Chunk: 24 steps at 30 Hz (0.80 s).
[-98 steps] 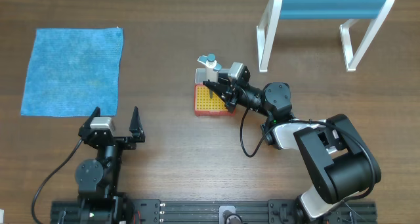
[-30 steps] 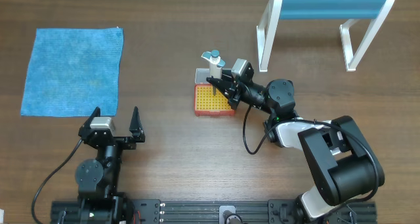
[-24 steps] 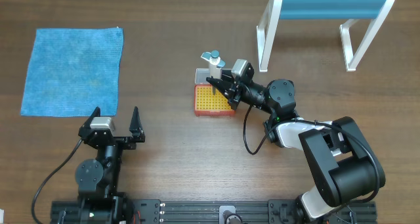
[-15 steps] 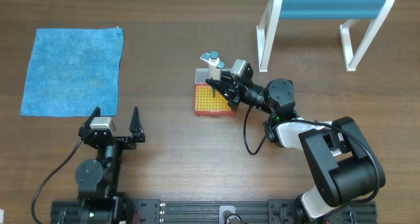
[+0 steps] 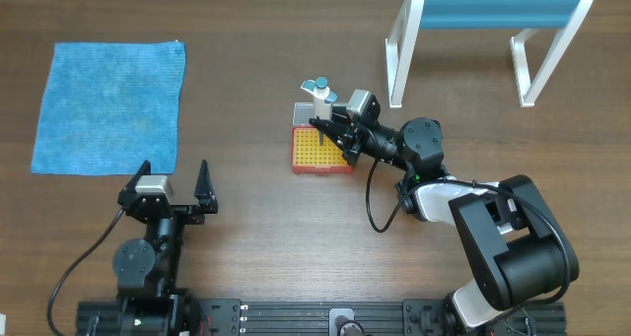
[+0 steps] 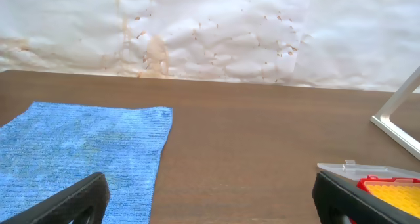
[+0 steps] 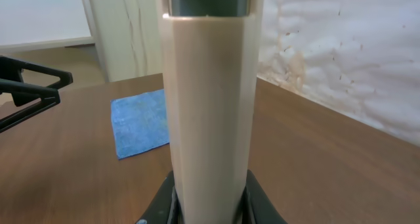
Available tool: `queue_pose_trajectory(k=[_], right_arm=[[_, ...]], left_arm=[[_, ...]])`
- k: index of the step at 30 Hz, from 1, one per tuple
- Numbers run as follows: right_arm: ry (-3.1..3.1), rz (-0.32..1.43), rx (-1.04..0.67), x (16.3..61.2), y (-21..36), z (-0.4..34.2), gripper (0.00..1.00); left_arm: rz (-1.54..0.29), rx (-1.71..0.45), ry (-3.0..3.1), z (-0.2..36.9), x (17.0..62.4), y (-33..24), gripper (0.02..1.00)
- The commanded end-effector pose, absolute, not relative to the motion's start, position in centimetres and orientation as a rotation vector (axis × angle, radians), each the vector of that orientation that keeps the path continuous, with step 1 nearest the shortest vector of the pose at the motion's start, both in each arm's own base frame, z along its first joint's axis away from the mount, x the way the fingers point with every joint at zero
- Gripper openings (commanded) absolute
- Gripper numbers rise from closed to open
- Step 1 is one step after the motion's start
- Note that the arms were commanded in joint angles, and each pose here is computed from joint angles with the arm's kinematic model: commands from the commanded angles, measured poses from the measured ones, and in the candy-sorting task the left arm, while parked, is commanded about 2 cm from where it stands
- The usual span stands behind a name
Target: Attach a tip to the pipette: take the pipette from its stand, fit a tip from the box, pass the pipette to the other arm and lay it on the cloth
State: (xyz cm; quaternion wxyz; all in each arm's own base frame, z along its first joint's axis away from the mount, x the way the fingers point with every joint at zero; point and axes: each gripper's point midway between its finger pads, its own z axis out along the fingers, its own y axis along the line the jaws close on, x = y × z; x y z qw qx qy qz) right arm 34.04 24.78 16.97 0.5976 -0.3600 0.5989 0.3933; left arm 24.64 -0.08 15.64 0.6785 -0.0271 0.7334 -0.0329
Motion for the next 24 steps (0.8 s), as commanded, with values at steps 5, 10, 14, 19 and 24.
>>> queue_pose_trajectory(k=[5, 10, 14, 19, 24], right_arm=[[1.347, 0.892, -0.842, 33.96, 25.23, 18.22, 0.077], [1.356, 0.898, -0.845, 33.92, 25.41, 17.79, 0.077], [1.343, 0.874, -0.856, 34.04, 25.35, 17.83, 0.077], [1.347, 0.861, -0.843, 34.32, 25.24, 17.88, 0.082], [1.349, 0.86, -0.842, 34.34, 25.23, 17.86, 0.077]], left_arm=[[-0.079, -0.041, 1.648, 15.6, 24.6, -0.39, 0.998], [-0.079, -0.041, 1.648, 15.6, 24.6, -0.39, 0.998], [-0.079, -0.041, 1.648, 15.6, 24.6, -0.39, 0.998], [-0.079, -0.041, 1.648, 15.6, 24.6, -0.39, 0.996], [-0.079, -0.041, 1.648, 15.6, 24.6, -0.39, 0.998]])
